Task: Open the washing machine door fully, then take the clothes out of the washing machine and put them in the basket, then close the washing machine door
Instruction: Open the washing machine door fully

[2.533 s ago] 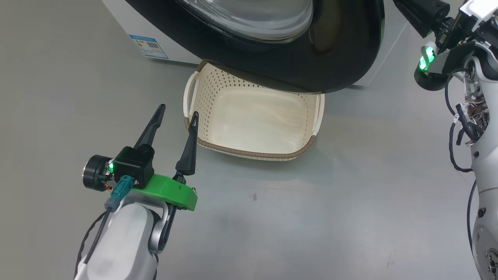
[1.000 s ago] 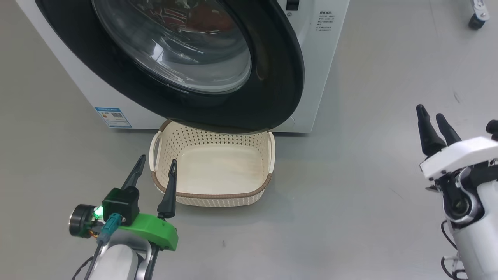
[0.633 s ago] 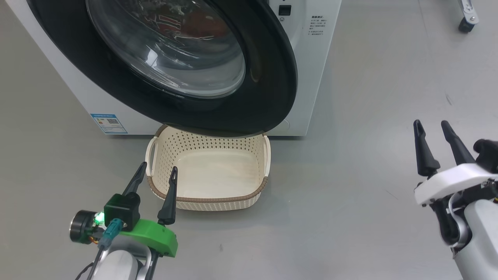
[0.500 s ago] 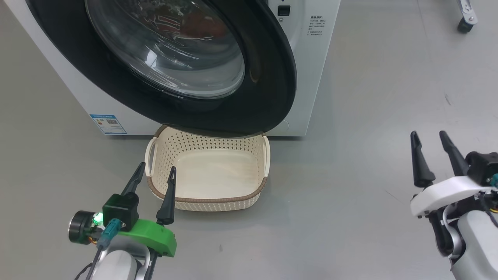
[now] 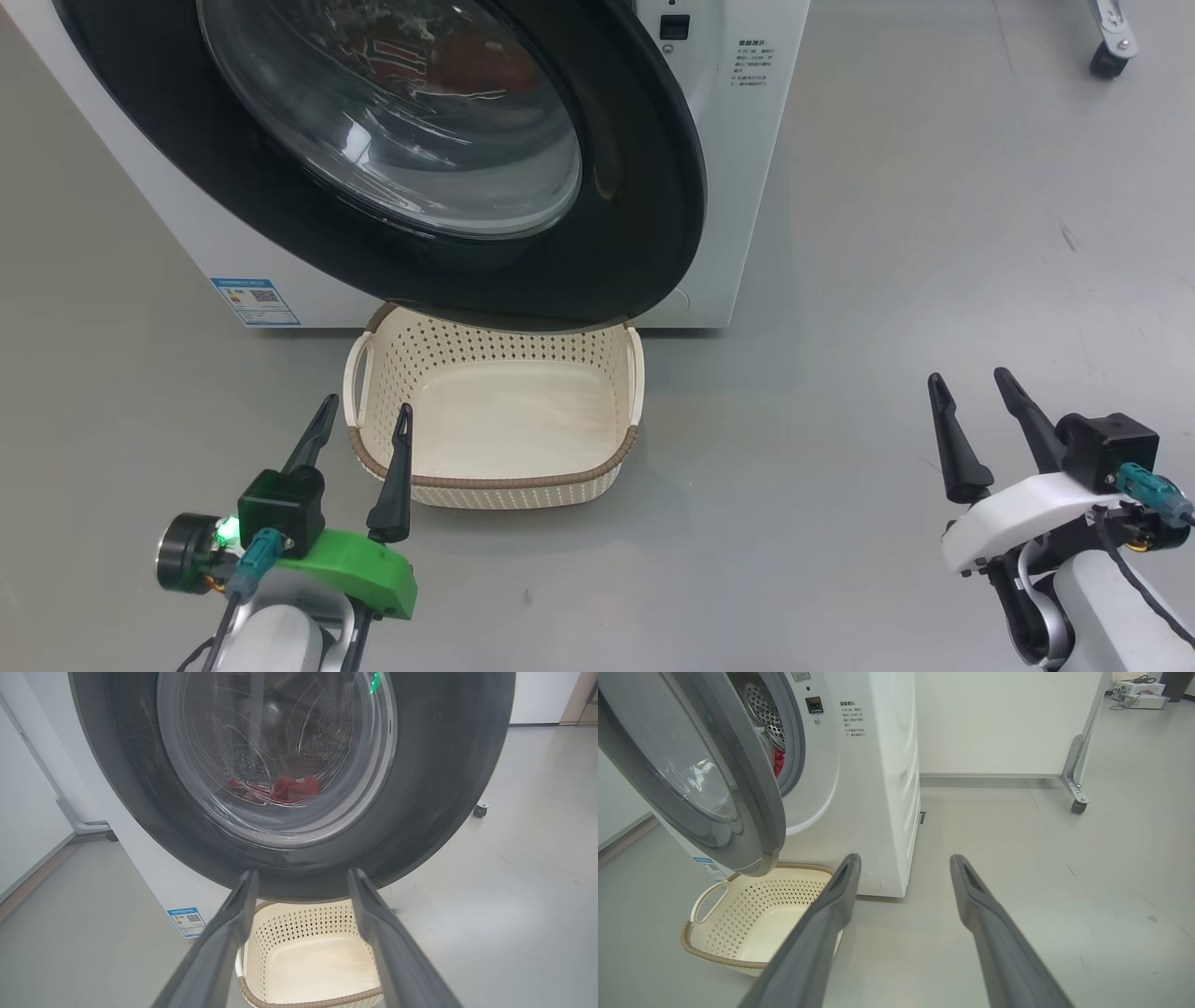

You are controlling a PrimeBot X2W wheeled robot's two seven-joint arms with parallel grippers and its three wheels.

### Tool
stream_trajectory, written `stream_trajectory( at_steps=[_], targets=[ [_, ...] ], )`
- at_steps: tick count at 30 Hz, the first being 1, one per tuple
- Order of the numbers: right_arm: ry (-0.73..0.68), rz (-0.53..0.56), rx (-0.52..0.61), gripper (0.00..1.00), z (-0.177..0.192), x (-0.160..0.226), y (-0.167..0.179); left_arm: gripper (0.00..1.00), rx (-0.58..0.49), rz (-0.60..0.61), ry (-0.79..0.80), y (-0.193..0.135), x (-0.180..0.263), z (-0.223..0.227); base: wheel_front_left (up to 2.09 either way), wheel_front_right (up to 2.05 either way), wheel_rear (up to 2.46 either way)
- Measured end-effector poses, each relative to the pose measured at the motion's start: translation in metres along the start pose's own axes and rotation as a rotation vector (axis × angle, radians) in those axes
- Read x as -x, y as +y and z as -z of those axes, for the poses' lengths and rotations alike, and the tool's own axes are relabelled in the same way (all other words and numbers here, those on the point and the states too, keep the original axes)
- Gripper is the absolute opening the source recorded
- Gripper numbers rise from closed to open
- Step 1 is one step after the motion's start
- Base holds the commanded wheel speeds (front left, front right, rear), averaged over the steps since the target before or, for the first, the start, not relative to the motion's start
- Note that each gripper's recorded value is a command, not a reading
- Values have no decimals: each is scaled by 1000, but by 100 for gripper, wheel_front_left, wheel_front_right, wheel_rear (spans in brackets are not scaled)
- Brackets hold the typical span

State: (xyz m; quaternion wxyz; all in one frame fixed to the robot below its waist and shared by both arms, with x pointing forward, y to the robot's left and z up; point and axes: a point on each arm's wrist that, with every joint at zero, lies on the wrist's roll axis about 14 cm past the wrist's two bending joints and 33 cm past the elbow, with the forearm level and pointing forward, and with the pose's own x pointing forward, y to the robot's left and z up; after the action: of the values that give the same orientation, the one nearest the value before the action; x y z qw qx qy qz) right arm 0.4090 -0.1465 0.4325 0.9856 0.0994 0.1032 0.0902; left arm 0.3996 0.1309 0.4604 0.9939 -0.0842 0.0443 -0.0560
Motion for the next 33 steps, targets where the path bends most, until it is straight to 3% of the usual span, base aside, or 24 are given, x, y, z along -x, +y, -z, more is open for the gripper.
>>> stream_trajectory(
  at_steps=[12,13,14,15,33],
  targets=[
    [-11,35,-2,100,-1,-3,-5,100,0,-2,11,1,-1,4,0,0,0],
    [-13,36,-4,77,-2,-3,-4,100,0,-2,12,1,-1,4,0,0,0],
    [-17,36,-2,13,-2,-3,-5,100,0,-3,13,1,-1,5,0,0,0],
    [-21,37,1,0,-3,-4,-5,100,1,-4,14,1,-1,5,0,0,0],
    [-51,43,-19,0,-12,-14,-10,100,-4,-18,33,7,-2,12,0,0,0]
  ],
)
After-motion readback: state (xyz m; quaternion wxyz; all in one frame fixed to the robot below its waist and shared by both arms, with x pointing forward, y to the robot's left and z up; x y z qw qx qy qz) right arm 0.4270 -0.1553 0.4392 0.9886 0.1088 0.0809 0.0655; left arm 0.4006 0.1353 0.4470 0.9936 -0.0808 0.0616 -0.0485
